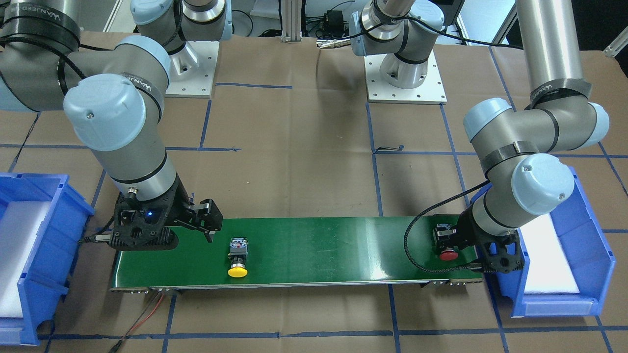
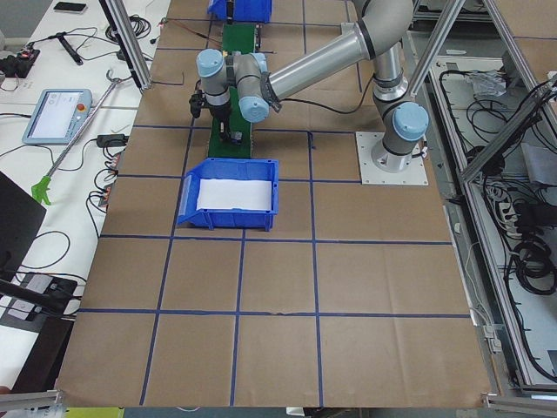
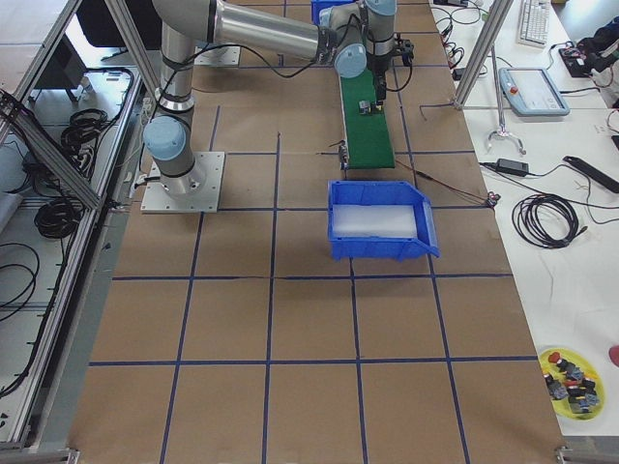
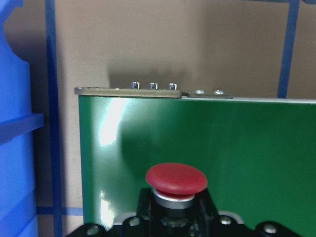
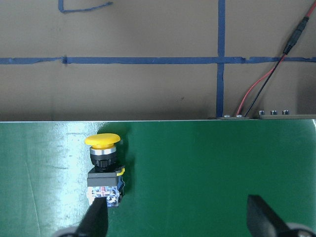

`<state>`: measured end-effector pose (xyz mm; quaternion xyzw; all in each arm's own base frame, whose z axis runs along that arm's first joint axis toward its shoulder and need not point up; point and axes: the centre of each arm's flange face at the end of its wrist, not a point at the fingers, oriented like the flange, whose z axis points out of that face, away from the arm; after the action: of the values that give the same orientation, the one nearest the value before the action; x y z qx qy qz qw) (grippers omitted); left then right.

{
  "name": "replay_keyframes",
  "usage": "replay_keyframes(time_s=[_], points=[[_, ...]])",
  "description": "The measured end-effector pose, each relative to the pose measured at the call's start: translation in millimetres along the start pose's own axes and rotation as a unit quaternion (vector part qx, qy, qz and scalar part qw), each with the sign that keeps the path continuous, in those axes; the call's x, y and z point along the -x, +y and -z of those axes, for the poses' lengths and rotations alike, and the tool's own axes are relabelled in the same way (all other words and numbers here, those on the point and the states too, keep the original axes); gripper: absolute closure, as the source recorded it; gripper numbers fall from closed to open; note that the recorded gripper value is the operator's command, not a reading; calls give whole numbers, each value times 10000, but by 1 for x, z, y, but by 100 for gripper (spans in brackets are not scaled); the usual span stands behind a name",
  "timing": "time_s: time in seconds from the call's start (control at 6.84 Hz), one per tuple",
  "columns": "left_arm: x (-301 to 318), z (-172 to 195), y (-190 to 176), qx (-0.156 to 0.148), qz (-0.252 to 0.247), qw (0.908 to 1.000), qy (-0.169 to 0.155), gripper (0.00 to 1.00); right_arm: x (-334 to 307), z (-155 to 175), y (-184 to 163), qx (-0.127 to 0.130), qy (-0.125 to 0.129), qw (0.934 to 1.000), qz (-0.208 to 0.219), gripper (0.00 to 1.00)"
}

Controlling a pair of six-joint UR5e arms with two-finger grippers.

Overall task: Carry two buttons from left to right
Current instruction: 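Release the red button on the belt while the right gripper grasps the yellow button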

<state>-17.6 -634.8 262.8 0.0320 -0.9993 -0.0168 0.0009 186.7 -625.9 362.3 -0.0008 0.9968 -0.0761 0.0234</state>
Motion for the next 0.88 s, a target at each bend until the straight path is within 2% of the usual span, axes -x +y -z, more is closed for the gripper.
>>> replay_keyframes(time_s=[0.29, 0.44, 0.88], points=[[-2, 9, 2, -37, 40, 10000, -15, 0, -1, -10, 2, 90, 28, 9998, -186, 0], [-2, 24, 4, -87, 46, 9999, -21, 0, -1, -19, 8, 180, 49, 9996, -225, 0], [-13, 95, 39, -109, -3, 9999, -11, 0, 3, -51, 11, 365, 7, 9986, -376, 0]])
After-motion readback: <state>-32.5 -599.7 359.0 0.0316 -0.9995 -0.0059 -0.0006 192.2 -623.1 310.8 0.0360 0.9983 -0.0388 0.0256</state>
